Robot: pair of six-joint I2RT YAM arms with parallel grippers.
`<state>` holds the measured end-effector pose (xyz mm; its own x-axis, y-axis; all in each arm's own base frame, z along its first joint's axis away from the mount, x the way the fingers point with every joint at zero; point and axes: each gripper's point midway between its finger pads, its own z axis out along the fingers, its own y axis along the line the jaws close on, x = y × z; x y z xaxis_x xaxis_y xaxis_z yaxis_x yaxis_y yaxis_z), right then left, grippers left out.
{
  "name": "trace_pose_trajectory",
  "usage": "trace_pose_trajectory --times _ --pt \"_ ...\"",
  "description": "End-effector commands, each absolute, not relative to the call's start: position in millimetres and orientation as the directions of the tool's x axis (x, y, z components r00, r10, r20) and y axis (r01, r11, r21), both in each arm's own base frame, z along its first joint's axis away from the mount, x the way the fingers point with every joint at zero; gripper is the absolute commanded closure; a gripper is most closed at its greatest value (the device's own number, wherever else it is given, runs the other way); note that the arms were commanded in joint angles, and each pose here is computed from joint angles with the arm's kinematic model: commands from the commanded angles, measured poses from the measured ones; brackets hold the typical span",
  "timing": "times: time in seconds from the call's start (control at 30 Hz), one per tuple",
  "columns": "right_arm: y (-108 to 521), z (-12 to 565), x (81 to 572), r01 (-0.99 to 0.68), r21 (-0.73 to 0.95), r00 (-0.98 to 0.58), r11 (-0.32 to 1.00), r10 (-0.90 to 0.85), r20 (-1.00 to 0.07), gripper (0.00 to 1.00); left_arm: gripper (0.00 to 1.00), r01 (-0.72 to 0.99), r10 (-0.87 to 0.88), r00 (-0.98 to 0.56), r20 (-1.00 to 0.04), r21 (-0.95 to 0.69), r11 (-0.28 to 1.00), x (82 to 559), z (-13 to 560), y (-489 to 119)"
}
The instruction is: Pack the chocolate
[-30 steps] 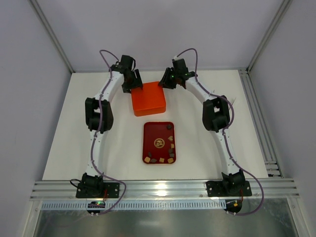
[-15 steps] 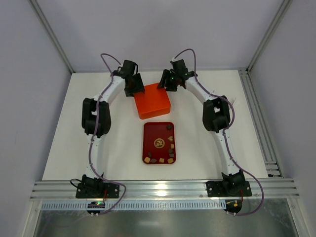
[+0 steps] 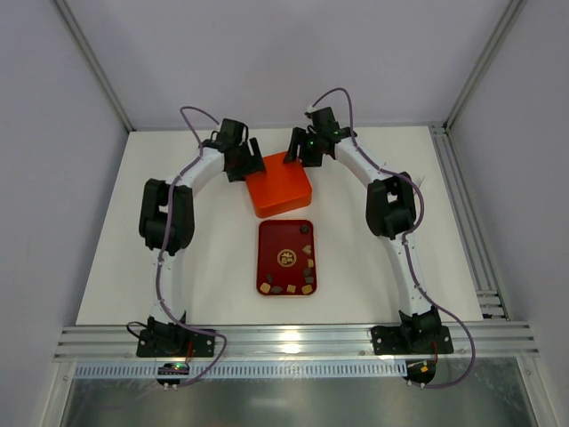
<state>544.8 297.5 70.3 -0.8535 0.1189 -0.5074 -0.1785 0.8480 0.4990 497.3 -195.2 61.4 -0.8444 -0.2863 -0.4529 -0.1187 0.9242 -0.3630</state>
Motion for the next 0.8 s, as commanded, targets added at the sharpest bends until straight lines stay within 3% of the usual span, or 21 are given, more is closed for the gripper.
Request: trace_pose_trajectory --times 0.0,0.17,0.37,0.77 --pt "284.1 21.8 499.0 -0.142 0.406 -0.931 0.903 0.017 -0.365 0.33 0.24 -0.158 -0.163 -0.985 -0.052 -0.086 0.984 380.2 -55.4 -157.0" --pt "284.2 20.0 493.8 -0.139 0.422 -0.934 0.896 0.023 -0.357 0.33 0.19 -0.189 -0.198 -0.978 -0.07 -0.123 0.974 388.1 -42.0 -155.0" --pt "287.3 52.4 503.0 -0.176 0.499 -0.901 0.849 0.066 -0.43 0.31 0.12 -0.203 -0.232 -0.954 -0.19 -0.162 0.966 415.2 8.4 -144.6" --pt "269.5 182.9 518.1 -0.279 0.54 -0.708 0.794 0.21 -0.674 0.23 0.09 -0.123 -0.213 -0.88 -0.424 -0.231 0.965 442.5 106.2 -137.8"
